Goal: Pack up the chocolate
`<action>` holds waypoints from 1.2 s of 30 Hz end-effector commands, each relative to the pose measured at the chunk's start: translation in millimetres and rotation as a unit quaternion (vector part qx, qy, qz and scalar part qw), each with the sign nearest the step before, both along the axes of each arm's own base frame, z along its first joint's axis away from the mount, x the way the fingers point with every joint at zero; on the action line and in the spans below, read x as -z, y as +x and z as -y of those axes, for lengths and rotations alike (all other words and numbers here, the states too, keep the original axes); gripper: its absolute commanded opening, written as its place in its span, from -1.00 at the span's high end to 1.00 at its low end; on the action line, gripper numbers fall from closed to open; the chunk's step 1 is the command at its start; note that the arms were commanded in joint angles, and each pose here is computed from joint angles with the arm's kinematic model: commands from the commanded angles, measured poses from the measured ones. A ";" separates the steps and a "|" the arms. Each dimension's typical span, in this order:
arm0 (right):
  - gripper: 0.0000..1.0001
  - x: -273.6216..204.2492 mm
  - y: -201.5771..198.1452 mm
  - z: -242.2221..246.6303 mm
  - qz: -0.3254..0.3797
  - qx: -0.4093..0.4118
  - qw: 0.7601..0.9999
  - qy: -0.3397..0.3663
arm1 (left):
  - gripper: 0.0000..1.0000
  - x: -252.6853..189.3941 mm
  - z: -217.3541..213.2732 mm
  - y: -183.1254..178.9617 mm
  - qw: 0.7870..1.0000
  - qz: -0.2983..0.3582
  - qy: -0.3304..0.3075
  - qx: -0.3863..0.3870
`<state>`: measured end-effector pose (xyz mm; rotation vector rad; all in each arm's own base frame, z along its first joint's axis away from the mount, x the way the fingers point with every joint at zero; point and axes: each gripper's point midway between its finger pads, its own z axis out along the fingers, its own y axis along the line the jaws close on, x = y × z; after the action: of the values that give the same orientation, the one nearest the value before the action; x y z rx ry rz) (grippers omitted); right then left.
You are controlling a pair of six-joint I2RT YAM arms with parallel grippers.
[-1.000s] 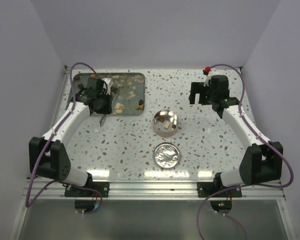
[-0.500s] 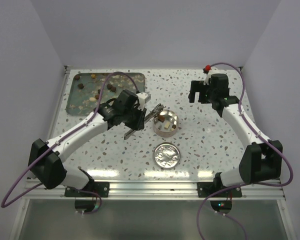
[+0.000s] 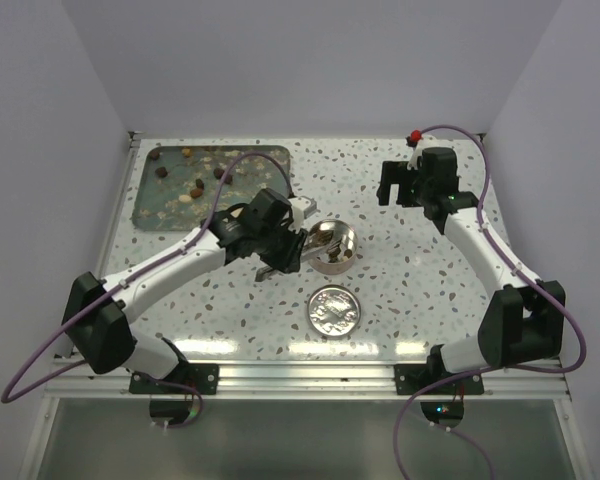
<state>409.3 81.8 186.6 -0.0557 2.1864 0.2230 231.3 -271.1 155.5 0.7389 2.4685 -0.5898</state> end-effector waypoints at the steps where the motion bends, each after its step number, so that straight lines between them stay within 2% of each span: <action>1: -0.96 -24.0 6.6 -3.9 0.030 -0.005 0.999 0.008 | 0.16 -12.2 8.9 6.1 1.000 0.009 -0.015 0.000; 7: -0.96 -25.3 7.6 -3.2 0.031 -0.006 0.999 0.006 | 0.16 -13.6 10.6 10.7 1.000 0.014 -0.014 -0.005; 14: -0.96 -22.6 6.9 -3.4 0.028 -0.006 1.000 0.006 | 0.18 -48.6 3.6 33.3 0.997 0.070 0.002 -0.027; 17: -0.97 -22.8 7.9 -4.1 0.027 -0.008 1.000 0.007 | 0.17 -56.4 -9.9 47.5 0.996 0.075 0.017 -0.053; 23: -0.96 -25.2 9.2 -5.2 0.030 -0.010 0.999 0.007 | 0.16 -44.7 -85.3 92.8 0.981 0.054 0.031 -0.183; 24: -0.96 -24.3 8.6 -5.3 0.029 -0.010 1.000 0.007 | 0.17 -41.2 -110.6 105.5 0.971 0.058 0.045 -0.225; 27: -0.96 -23.6 8.5 -4.7 0.028 -0.009 1.000 0.007 | 0.16 -27.2 -144.2 118.4 0.958 0.047 0.056 -0.276; 36: -0.97 -23.5 7.0 -2.3 0.030 -0.009 1.000 0.000 | 0.14 4.0 -181.6 143.7 0.943 0.044 0.094 -0.317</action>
<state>410.1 81.8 188.6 -0.0591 2.1820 0.2217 358.8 -101.0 154.8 0.0333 2.5402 -0.1224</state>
